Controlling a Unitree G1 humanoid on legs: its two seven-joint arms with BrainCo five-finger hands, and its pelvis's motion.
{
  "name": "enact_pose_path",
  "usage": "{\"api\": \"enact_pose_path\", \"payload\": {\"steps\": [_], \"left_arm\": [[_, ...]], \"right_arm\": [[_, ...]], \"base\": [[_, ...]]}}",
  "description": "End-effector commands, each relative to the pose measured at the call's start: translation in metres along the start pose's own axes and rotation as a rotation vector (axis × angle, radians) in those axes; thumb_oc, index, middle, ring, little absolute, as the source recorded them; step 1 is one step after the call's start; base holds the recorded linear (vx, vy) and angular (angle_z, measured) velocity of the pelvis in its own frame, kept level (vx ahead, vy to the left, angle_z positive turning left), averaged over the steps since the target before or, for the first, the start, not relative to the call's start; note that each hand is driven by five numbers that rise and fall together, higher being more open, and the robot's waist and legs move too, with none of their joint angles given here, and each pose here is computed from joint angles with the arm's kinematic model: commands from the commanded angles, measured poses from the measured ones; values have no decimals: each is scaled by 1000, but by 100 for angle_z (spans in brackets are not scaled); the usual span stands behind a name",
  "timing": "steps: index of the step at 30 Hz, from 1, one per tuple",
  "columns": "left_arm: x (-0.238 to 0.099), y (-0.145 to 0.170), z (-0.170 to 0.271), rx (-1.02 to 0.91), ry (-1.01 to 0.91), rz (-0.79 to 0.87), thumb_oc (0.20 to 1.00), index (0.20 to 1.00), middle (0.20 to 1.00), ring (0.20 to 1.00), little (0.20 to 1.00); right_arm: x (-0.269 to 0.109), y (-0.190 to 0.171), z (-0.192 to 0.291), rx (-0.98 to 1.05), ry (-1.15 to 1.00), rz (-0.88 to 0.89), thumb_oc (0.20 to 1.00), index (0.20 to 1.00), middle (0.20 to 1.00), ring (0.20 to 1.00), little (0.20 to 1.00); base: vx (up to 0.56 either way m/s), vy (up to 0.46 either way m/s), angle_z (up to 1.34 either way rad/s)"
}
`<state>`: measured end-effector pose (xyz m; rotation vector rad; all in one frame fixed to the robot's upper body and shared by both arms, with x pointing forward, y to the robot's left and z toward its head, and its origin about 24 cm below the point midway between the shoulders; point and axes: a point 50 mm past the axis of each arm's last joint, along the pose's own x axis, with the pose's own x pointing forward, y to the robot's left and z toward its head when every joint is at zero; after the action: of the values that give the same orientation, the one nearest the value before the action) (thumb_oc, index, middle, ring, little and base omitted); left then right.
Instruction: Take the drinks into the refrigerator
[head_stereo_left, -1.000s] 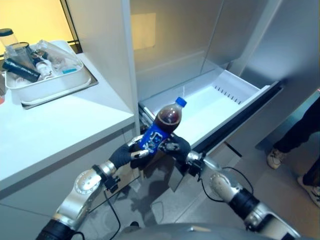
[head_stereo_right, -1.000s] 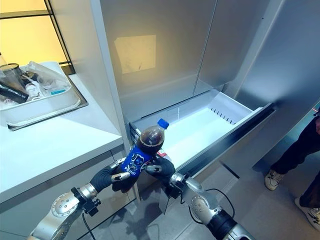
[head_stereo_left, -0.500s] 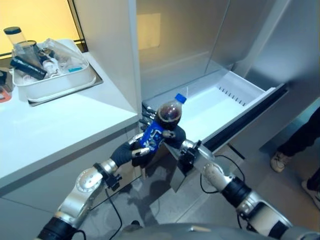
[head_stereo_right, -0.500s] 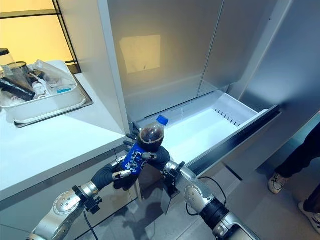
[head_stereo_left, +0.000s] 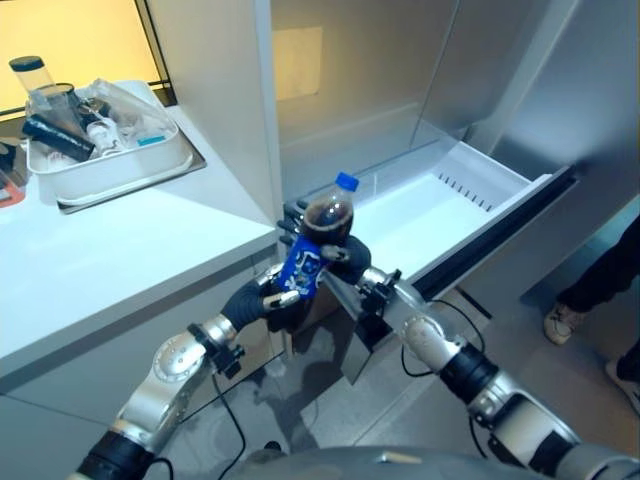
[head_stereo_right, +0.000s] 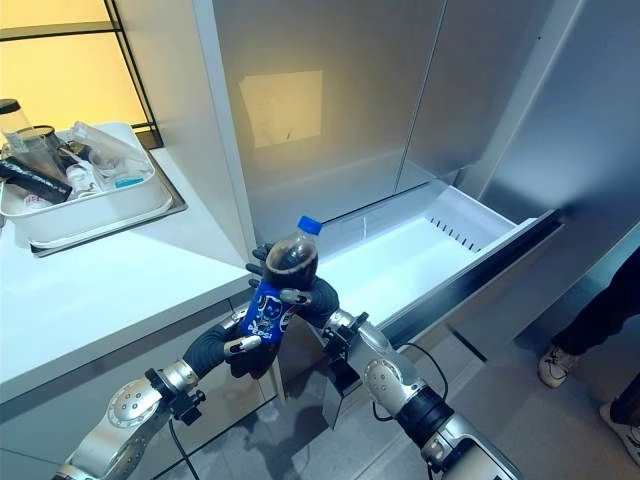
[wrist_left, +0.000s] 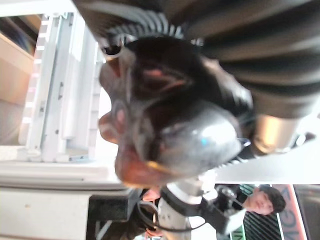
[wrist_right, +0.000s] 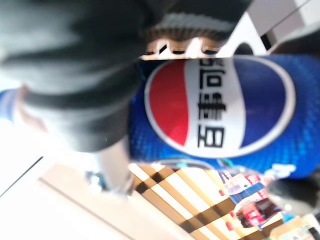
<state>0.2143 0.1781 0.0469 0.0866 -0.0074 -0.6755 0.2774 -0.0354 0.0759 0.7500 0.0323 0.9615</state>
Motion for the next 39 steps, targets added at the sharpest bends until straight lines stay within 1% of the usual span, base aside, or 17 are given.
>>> {"api": "enact_pose_path", "payload": {"steps": [1,17,18,19,20,26,31,33,35,39], "left_arm": [[28,-3,42,81,-233,-99,200,200,200,200,200],[27,1,44,95,-239,-76,200,200,200,200,200],[26,1,43,85,-240,-71,489,489,489,489,489],[26,2,43,86,-238,-68,489,489,489,489,489],[26,2,43,86,-238,-68,1000,1000,1000,1000,1000],[23,4,42,60,-234,-51,1000,1000,1000,1000,1000],[17,6,39,24,-227,-40,1000,1000,1000,1000,1000],[16,7,37,14,-220,-36,1000,1000,1000,1000,1000],[12,7,32,-12,-201,-33,1000,1000,1000,1000,1000],[9,6,27,-36,-177,-34,1000,1000,1000,1000,1000]], "right_arm": [[37,31,34,-22,-151,177,200,200,200,200,200],[23,26,26,-28,-105,158,200,200,200,200,200],[22,25,28,-44,-103,158,200,200,200,200,200],[21,25,29,-50,-104,158,200,200,200,200,200],[21,25,30,-50,-104,158,200,200,200,200,200],[12,17,52,-143,-153,124,200,200,200,200,200],[-3,11,91,-278,-244,84,200,200,200,200,200],[-5,9,98,-291,-272,63,200,200,200,200,200],[-11,6,122,-342,-348,27,200,200,200,200,200],[-15,6,145,-396,-417,-7,200,200,200,200,200]], "base": [[0,0,0],[0,0,0],[0,0,0],[0,0,0],[0,0,0],[0,0,0],[0,0,0],[0,0,0],[0,0,0],[0,0,0]]}}
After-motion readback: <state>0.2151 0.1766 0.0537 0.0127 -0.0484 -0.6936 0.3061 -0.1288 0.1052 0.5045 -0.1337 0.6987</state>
